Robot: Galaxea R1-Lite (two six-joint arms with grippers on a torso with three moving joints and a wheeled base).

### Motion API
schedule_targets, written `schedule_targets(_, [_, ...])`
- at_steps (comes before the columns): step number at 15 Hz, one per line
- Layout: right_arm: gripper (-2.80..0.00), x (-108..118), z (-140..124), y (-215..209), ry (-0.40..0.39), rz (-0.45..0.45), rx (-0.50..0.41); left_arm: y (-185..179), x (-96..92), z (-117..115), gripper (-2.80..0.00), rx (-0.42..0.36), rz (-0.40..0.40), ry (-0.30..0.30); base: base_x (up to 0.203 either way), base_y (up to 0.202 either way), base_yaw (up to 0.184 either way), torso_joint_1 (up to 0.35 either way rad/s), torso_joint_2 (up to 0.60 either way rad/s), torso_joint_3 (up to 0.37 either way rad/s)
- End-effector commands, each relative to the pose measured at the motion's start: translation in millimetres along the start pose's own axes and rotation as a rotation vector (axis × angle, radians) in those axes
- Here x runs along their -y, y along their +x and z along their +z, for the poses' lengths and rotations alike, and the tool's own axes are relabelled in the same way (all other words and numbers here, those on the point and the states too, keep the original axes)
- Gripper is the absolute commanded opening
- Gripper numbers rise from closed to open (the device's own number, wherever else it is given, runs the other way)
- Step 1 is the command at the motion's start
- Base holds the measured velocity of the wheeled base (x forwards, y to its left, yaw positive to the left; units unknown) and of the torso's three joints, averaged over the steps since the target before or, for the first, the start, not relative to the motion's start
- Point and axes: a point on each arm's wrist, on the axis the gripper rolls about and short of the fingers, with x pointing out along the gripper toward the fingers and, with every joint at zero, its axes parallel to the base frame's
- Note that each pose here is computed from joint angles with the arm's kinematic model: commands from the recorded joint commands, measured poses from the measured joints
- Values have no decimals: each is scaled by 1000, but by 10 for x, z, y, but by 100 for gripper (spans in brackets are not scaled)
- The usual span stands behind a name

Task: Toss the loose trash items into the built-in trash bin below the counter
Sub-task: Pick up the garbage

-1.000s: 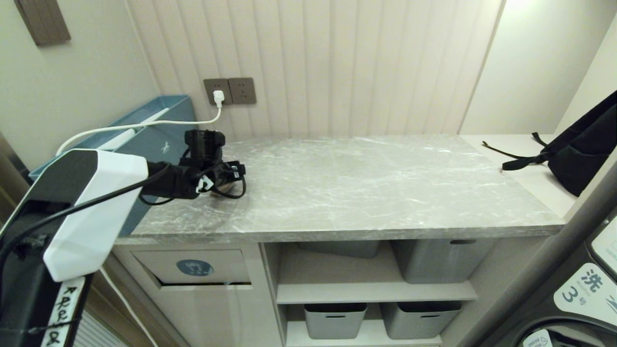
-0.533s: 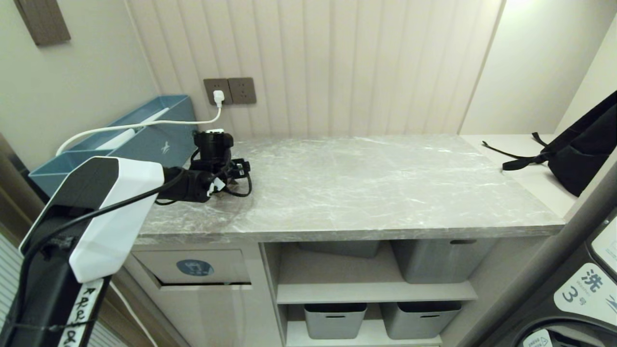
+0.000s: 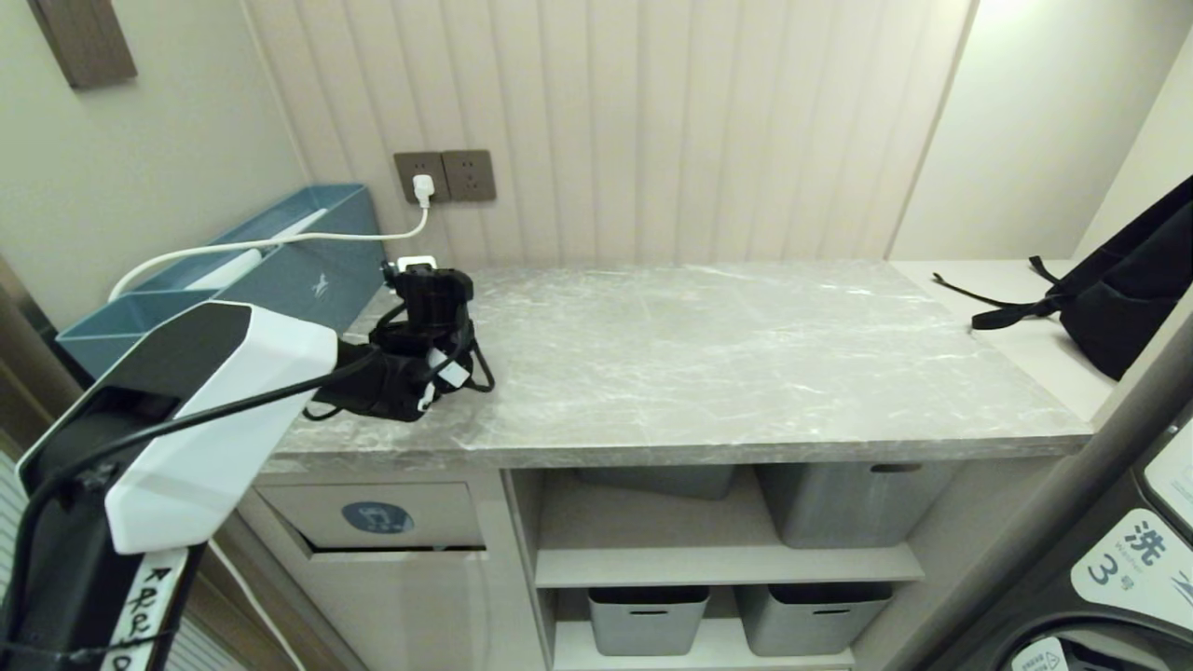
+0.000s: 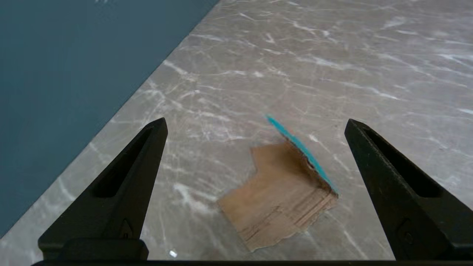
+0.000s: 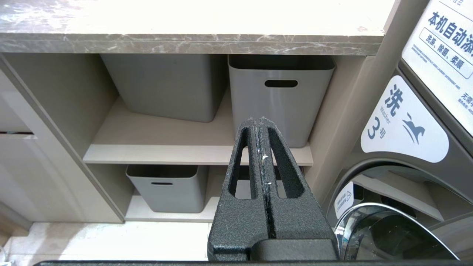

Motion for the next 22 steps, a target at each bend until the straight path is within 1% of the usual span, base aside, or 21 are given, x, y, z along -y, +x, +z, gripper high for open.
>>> schedule_targets(1, [-280,0,0,-1,0,0,2,-10,62,-86,0,-3,-1,2,0,0,0,0,0,0])
schedule_targets(2, [-280,0,0,-1,0,0,2,16,91,-88,0,4,-8,-19,0,0,0,0,0,0])
schedule_targets(3, [-280,0,0,-1,0,0,2,60,128,-124,0,1,-54,-47,0,0,0,0,0,0])
schedule_targets(4, [-280,0,0,-1,0,0,2,99,145,-171,0,-10,-126,-60,0,0,0,0,0,0])
schedule_targets(5, [-280,0,0,-1,0,0,2,129,150,-204,0,-18,-176,-63,0,0,0,0,0,0])
schedule_targets(6, [-280,0,0,-1,0,0,2,159,140,-222,0,-23,-197,-64,0,0,0,0,0,0])
schedule_targets(8, [-280,0,0,-1,0,0,2,245,76,-275,0,-31,-178,-64,0,0,0,0,0,0])
schedule_targets(9, [-280,0,0,-1,0,0,2,255,84,-276,0,-29,-183,-66,0,0,0,0,0,0])
schedule_targets(11, [-280,0,0,-1,0,0,2,314,93,-256,0,-22,-216,-79,0,0,0,0,0,0])
schedule_targets(13, [-280,0,0,-1,0,0,2,398,27,-297,0,-33,-225,-80,0,0,0,0,0,0])
schedule_targets(14, [-280,0,0,-1,0,0,2,416,17,-312,0,-39,-248,-85,0,0,0,0,0,0])
schedule_targets(15, [-280,0,0,-1,0,0,2,425,10,-313,-280,-42,-267,-93,0,0,0,0,0,0])
schedule_targets(18, [-280,0,0,-1,0,0,2,444,-16,-308,-280,-45,-285,-101,0,0,0,0,0,0])
schedule_targets(20, [-280,0,0,-1,0,0,2,432,-25,-274,-280,-44,-339,-107,0,0,0,0,0,0])
schedule_targets(22, [-280,0,0,-1,0,0,2,416,-33,-234,-280,-43,-354,-125,0,0,0,0,0,0])
